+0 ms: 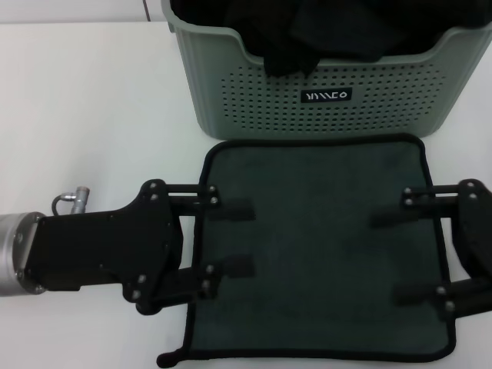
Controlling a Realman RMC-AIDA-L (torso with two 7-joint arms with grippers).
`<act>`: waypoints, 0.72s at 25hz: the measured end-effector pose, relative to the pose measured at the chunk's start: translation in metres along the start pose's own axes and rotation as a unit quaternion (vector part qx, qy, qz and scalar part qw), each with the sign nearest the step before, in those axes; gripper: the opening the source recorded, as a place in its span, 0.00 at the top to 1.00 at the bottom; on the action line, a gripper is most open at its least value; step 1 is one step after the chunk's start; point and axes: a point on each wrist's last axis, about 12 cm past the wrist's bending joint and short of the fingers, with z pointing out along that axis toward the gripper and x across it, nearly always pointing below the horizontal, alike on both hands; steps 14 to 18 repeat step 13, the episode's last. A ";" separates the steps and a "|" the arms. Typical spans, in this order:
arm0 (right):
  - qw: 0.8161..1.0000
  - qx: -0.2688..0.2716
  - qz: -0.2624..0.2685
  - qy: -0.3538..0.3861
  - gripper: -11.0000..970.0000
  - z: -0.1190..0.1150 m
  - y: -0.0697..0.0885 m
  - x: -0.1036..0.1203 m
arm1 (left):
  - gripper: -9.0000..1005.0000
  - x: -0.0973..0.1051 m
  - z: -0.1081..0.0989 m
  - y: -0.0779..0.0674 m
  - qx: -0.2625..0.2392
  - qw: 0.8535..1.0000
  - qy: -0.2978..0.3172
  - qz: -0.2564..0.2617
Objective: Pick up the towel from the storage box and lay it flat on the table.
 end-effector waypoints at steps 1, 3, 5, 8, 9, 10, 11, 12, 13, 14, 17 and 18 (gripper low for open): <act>1.000 -0.001 -0.001 0.003 0.25 0.002 -0.002 0.000 | 0.50 0.000 -0.001 -0.001 -0.001 1.000 0.000 0.000; 1.000 -0.004 -0.004 0.006 0.25 0.005 -0.003 0.000 | 0.50 0.000 -0.003 -0.002 -0.003 1.000 0.000 -0.001; 1.000 -0.006 -0.006 0.008 0.25 0.006 -0.005 -0.001 | 0.50 0.000 -0.004 -0.002 -0.004 1.000 0.001 -0.002; 1.000 -0.006 -0.006 0.007 0.25 0.006 -0.005 -0.001 | 0.50 0.001 -0.004 -0.003 -0.004 1.000 0.002 -0.001; 1.000 -0.006 -0.006 0.006 0.25 0.006 -0.005 -0.001 | 0.50 0.001 -0.005 -0.003 -0.003 1.000 0.003 -0.002; 1.000 -0.005 -0.007 0.006 0.25 0.007 -0.005 -0.001 | 0.50 0.001 -0.005 -0.003 -0.003 1.000 0.003 -0.002; 1.000 -0.005 -0.008 0.006 0.25 0.007 -0.005 -0.001 | 0.50 0.001 -0.005 -0.003 -0.003 1.000 0.004 -0.002; 1.000 -0.005 -0.009 0.006 0.25 0.007 -0.005 -0.001 | 0.50 0.001 -0.005 -0.003 -0.003 1.000 0.004 -0.002; 1.000 -0.005 -0.010 0.005 0.25 0.007 -0.005 -0.001 | 0.50 0.001 -0.005 -0.002 -0.003 1.000 0.004 0.000; 1.000 -0.005 -0.010 0.005 0.25 0.007 -0.005 -0.001 | 0.50 0.001 -0.005 -0.002 -0.003 1.000 0.004 0.000; 1.000 -0.005 -0.010 0.005 0.25 0.007 -0.005 -0.001 | 0.50 0.001 -0.005 -0.002 -0.003 1.000 0.004 0.000; 1.000 -0.005 -0.010 0.005 0.25 0.007 -0.005 -0.001 | 0.50 0.001 -0.005 -0.002 -0.003 1.000 0.004 0.000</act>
